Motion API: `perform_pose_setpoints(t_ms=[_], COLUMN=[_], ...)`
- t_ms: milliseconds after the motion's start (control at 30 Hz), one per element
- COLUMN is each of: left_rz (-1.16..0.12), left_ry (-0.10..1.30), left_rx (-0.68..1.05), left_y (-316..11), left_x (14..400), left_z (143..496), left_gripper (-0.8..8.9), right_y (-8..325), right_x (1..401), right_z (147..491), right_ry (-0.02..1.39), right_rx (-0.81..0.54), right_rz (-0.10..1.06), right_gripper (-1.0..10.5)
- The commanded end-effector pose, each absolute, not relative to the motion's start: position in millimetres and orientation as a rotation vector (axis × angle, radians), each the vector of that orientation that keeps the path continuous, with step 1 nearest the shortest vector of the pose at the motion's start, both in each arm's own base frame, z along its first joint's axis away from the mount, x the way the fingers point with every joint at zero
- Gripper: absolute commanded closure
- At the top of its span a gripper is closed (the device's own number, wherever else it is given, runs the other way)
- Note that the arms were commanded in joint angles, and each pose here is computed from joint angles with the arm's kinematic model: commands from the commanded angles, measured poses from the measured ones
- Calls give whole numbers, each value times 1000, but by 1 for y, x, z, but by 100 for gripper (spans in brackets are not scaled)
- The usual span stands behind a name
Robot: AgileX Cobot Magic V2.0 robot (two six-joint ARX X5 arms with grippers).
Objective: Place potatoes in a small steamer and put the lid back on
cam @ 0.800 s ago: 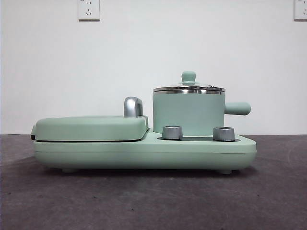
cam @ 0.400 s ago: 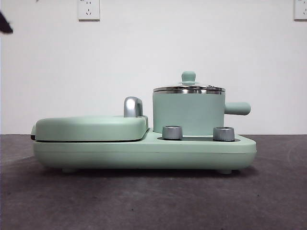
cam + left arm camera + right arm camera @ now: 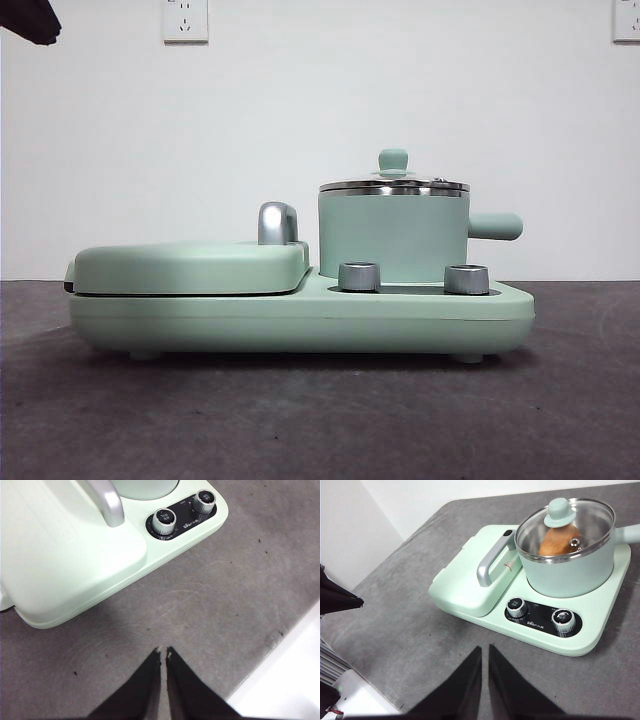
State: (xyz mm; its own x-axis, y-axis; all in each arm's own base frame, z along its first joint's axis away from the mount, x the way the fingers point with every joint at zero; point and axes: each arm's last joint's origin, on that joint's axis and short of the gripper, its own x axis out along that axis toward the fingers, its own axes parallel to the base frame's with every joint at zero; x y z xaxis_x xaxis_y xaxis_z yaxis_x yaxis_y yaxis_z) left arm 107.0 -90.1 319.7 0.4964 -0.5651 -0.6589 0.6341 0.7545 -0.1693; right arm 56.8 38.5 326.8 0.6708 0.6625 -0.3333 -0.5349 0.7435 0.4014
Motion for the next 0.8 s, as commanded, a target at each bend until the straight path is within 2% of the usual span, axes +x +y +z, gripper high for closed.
perform_pose_setpoints(t_ms=[33, 333, 467, 633, 800], left_rz=[-738, -738, -720, -553, -348], left_ry=[749, 749, 697, 568, 351], left_rx=[94, 94, 69, -22, -61], left_y=[-92, -92, -84, -54, -24], left_x=[107, 107, 103, 99, 87], left_z=[323, 323, 325, 316, 284], left_gripper=[799, 799, 799, 799, 799], right_y=[39, 39, 39, 39, 39], right_x=[57, 57, 57, 57, 57], right_z=[330, 331, 331, 331, 331], right_ry=[457, 455, 454, 454, 455], right_rx=[272, 273, 273, 273, 273], right_rz=[694, 694, 694, 694, 694], right_gripper=[928, 928, 927, 928, 928])
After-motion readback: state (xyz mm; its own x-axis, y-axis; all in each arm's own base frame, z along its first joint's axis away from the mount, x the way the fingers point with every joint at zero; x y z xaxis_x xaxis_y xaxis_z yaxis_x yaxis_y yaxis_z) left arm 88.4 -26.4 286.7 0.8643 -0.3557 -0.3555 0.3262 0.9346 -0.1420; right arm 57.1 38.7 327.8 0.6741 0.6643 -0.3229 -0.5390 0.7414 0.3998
